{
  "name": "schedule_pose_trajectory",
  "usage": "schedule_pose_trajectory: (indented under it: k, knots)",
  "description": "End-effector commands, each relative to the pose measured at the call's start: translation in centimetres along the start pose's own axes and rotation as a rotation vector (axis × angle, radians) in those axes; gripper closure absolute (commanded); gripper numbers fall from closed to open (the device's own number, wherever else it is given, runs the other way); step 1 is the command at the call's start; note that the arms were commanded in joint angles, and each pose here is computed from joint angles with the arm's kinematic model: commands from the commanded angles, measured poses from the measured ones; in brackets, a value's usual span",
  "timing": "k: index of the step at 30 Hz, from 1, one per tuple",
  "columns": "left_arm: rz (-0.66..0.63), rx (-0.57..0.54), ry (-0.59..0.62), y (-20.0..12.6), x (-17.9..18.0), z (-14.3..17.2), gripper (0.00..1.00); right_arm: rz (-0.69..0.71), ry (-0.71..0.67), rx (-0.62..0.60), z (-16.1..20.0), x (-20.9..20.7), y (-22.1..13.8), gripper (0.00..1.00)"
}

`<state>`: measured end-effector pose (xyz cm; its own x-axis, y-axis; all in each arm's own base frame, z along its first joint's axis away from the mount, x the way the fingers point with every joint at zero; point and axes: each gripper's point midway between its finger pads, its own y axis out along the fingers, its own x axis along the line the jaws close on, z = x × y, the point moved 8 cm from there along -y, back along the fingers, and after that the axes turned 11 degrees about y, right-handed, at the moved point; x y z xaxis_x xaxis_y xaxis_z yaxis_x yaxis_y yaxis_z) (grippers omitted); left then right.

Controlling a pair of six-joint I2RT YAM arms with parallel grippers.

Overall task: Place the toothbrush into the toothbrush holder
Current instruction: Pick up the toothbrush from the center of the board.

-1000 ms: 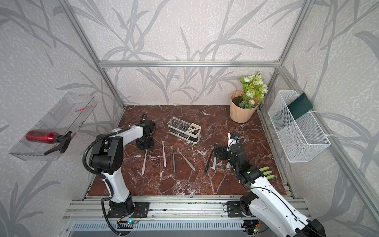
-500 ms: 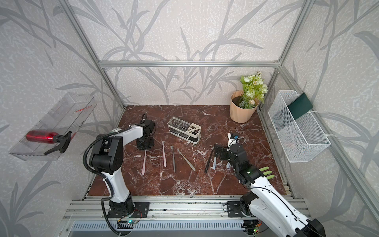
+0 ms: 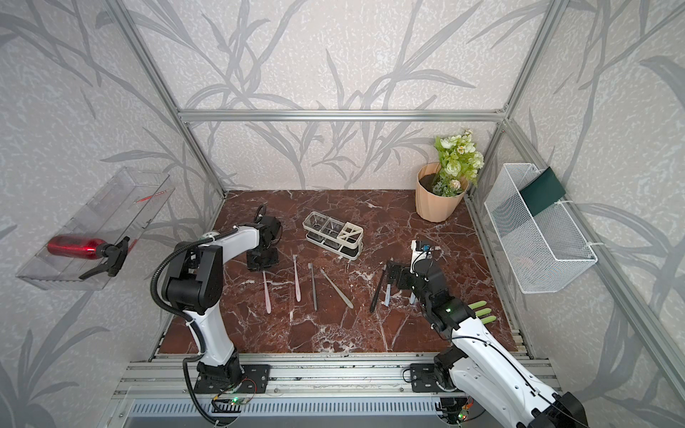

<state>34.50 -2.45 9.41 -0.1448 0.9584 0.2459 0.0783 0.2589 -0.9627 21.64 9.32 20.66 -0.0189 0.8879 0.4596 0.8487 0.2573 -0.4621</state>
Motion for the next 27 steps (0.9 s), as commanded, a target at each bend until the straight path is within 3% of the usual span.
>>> schedule_pose_trajectory:
  k: [1, 5, 27]
  knots:
    - [-0.037, 0.084, 0.035, 0.7, 0.2, 1.1, 0.95, -0.006, -0.008, 0.004, 0.2, 0.1, 0.2, 0.01]
    - [-0.048, 0.069, 0.045, 0.2, 0.4, 0.8, 1.0, -0.005, -0.008, 0.01, 0.3, 0.1, 0.4, 0.01]
    - [-0.034, -0.066, 0.038, -3.6, 1.4, 0.5, 1.0, -0.029, -0.015, 0.06, 0.8, 0.6, 1.1, 0.01]
